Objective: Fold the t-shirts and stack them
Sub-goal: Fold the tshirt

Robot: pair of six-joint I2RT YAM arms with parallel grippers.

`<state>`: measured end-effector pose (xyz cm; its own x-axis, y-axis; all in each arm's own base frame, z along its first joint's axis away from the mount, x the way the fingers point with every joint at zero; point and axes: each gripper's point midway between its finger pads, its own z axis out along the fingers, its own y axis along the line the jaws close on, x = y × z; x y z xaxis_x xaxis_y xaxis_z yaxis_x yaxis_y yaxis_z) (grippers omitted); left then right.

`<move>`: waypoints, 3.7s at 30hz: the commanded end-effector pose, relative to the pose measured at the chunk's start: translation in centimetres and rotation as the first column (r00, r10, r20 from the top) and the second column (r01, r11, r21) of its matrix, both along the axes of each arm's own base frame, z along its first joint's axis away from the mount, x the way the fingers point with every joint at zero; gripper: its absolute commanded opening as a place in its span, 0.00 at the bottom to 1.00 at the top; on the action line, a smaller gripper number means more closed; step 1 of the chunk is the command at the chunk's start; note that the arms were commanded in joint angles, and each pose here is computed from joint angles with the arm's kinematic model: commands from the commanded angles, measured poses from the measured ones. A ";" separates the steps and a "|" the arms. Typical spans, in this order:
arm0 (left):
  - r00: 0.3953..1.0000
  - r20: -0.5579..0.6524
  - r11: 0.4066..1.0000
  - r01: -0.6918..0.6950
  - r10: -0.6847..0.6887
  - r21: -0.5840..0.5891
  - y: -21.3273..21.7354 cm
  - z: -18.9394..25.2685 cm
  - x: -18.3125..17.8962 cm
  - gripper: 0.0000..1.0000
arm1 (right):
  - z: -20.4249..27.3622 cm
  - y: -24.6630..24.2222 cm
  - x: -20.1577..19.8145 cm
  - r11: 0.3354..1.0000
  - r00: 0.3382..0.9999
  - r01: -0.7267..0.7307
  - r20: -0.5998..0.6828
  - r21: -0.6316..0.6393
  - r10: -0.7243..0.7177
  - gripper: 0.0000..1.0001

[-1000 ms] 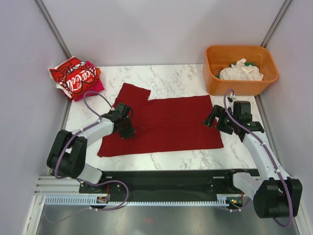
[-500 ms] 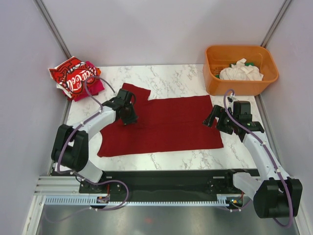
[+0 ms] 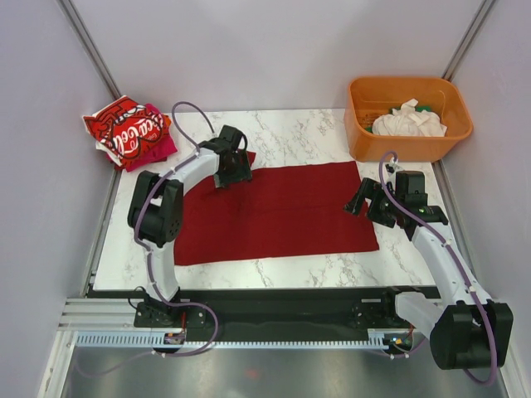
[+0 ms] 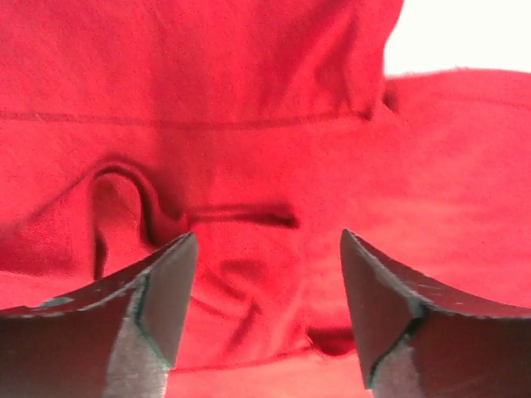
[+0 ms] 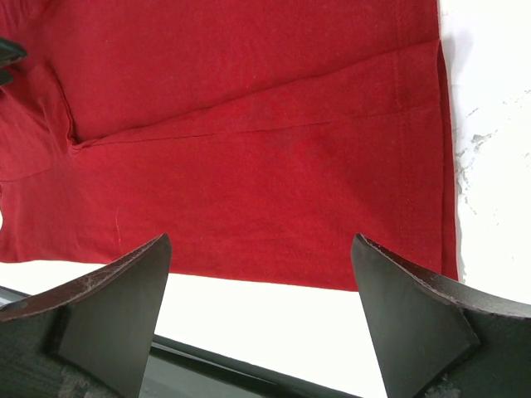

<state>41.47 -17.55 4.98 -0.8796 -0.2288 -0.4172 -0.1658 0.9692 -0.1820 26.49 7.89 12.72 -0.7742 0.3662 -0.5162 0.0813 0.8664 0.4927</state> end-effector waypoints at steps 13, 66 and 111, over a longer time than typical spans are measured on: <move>0.978 0.208 0.999 0.010 -0.018 0.038 7.4 5.5 14.9 0.80 | 0.1 -0.1 0.2 0.999 1.000 -0.014 0.028 -0.034 0.015 0.98; 0.930 0.368 0.986 0.049 0.013 -0.159 9.1 12.1 18.5 0.02 | 2.3 0.1 3.5 0.999 0.999 0.016 0.047 -0.032 -0.014 0.98; 0.987 0.159 0.998 0.032 -0.039 0.046 7.3 -0.9 18.5 0.02 | 1.8 0.6 4.1 0.999 0.999 -0.012 0.044 -0.044 0.014 0.98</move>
<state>59.61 -10.15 2.94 -0.8173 -0.1944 -0.5424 -0.1194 0.9781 -0.1706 29.99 8.43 14.16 -0.7697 0.3413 -0.5396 0.0676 0.8839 0.4627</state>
